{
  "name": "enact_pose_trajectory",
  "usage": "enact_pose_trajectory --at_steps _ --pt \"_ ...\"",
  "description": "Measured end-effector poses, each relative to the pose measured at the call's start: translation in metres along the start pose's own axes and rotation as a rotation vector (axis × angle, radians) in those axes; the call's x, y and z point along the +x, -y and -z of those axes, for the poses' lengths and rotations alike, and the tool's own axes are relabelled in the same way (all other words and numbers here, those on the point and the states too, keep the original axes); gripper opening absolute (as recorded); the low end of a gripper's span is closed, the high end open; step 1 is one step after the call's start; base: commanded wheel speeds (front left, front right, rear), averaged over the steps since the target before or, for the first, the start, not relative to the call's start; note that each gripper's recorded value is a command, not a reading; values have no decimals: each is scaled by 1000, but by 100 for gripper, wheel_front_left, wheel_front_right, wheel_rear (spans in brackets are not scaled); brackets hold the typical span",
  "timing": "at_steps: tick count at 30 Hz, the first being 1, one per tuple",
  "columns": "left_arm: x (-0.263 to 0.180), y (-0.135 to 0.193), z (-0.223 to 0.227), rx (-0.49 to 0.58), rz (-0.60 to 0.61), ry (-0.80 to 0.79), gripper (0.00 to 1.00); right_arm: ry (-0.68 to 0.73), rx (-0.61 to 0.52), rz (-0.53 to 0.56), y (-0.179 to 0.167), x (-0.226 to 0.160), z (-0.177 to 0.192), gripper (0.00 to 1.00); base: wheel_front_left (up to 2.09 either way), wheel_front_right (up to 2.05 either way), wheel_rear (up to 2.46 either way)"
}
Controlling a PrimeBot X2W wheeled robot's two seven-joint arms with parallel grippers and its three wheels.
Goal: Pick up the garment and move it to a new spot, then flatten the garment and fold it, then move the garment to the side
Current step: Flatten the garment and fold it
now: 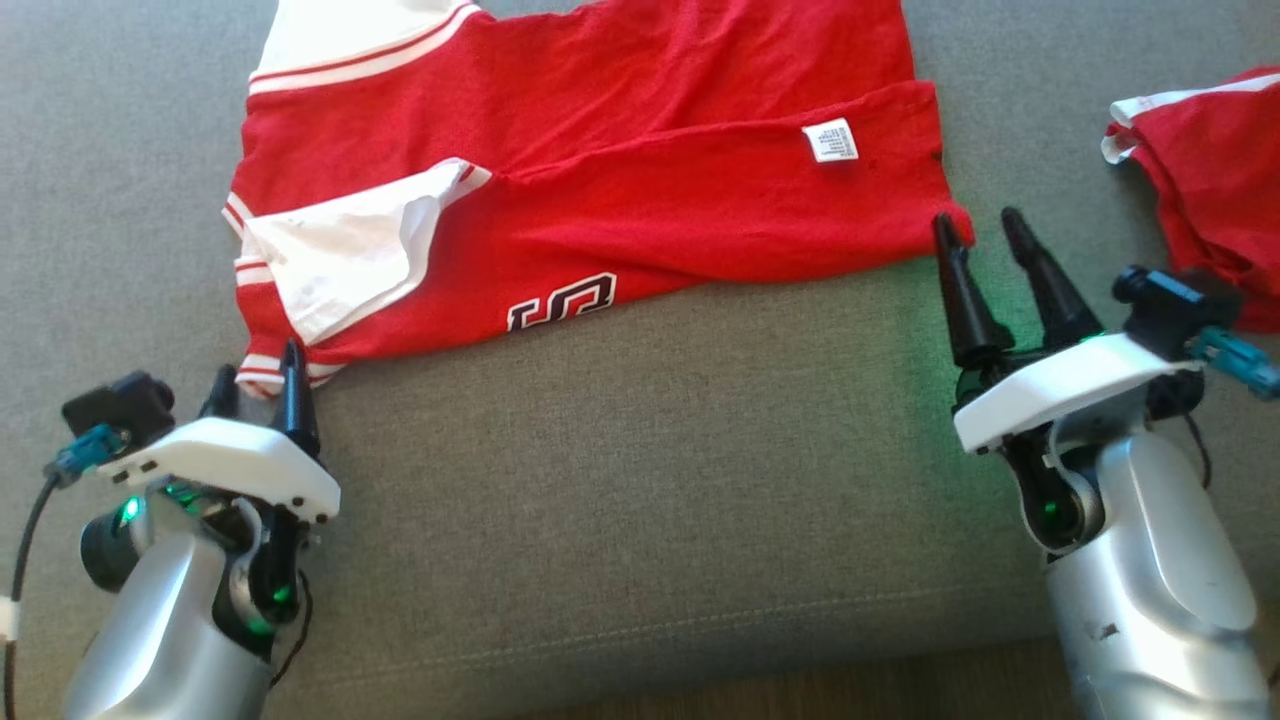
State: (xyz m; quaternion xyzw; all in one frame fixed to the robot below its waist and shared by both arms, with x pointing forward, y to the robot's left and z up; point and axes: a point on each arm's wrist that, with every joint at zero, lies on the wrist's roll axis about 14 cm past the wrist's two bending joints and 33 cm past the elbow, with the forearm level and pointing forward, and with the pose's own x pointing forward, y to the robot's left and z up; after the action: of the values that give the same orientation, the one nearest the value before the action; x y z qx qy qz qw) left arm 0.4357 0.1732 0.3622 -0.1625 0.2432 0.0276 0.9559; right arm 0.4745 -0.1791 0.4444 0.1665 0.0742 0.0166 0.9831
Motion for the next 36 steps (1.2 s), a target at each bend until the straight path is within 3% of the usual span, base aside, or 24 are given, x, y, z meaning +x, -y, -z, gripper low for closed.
enact_pose_trajectory --at_steps 1,3,13,20,21,22,24,36 --pt "-1 0 0 4 1 -3 85 -12 0 -2 -1 -1 2 100 0 0 0" --pt "-4 3 2 8 12 -9 0 -37 2 -1 -1 -2 7 100 0 0 0" --pt "-32 12 8 59 70 10 0 -182 11 18 -1 2 28 100 0 0 0" --pt "-46 15 5 72 90 43 0 -254 -82 37 1 19 36 100 0 0 0" --pt "-47 15 5 74 90 44 0 -276 -99 41 2 19 41 96 0 0 0" --pt "-49 15 5 76 91 46 0 -296 -115 43 3 18 46 69 0 0 0" --pt "-51 17 4 83 97 56 0 -327 -122 49 4 16 54 2 0 0 0" --pt "-61 28 -14 121 185 156 0 -210 -148 75 12 13 24 0 0 0 0"
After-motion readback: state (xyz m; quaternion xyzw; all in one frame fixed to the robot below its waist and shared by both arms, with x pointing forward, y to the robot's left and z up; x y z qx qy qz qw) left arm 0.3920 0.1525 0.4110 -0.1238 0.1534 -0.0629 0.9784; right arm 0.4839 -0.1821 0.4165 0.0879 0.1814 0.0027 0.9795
